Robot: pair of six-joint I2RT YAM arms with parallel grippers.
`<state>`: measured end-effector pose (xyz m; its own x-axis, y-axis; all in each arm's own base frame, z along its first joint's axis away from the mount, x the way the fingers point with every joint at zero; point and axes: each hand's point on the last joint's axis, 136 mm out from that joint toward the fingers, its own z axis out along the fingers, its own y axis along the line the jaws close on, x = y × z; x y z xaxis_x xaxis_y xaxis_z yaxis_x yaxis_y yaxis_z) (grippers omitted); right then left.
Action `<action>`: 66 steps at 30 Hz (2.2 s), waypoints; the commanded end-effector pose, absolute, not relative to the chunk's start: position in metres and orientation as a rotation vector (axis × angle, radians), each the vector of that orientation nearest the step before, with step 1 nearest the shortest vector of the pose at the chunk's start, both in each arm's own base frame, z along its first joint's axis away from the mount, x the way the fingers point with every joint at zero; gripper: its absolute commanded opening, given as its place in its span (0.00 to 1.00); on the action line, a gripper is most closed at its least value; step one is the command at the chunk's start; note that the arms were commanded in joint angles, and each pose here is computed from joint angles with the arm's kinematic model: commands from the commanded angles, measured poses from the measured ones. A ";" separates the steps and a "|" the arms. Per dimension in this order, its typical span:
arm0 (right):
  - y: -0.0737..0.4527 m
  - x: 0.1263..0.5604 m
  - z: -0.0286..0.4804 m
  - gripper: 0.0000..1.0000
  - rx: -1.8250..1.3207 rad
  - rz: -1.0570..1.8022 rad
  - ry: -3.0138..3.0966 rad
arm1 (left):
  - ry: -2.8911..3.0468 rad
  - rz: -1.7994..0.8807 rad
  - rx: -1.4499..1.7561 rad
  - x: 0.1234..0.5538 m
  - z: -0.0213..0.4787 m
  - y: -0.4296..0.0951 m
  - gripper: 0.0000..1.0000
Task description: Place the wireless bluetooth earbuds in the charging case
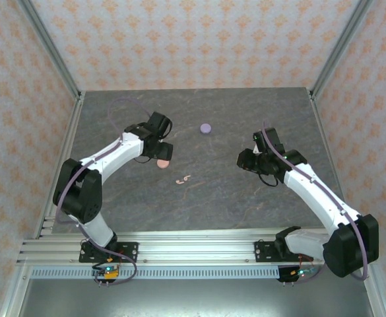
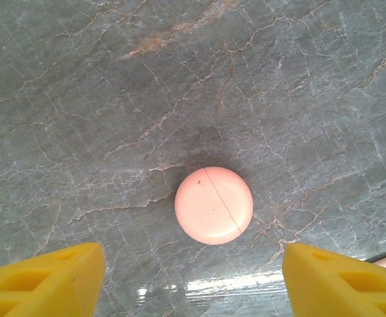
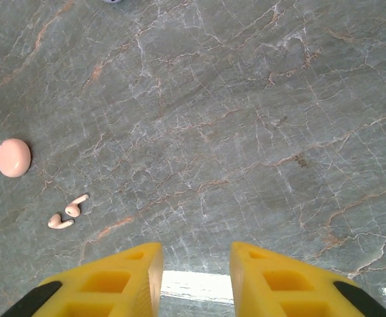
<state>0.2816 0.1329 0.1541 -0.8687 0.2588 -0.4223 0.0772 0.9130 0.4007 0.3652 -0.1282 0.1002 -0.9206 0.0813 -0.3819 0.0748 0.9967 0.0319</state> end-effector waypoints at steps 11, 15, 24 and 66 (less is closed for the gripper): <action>0.127 0.286 0.143 0.34 0.255 0.455 2.605 | 2.893 0.094 0.226 0.364 0.058 -0.129 0.75; 0.126 0.287 0.143 0.34 0.257 0.446 2.605 | 2.919 0.060 0.246 0.367 0.049 -0.136 0.75; 0.124 0.287 0.142 0.34 0.265 0.427 2.614 | 2.982 0.070 0.254 0.368 0.027 -0.139 0.69; 0.126 0.281 0.112 0.34 0.271 0.418 2.691 | 2.922 -0.052 0.145 0.386 0.015 -0.259 0.58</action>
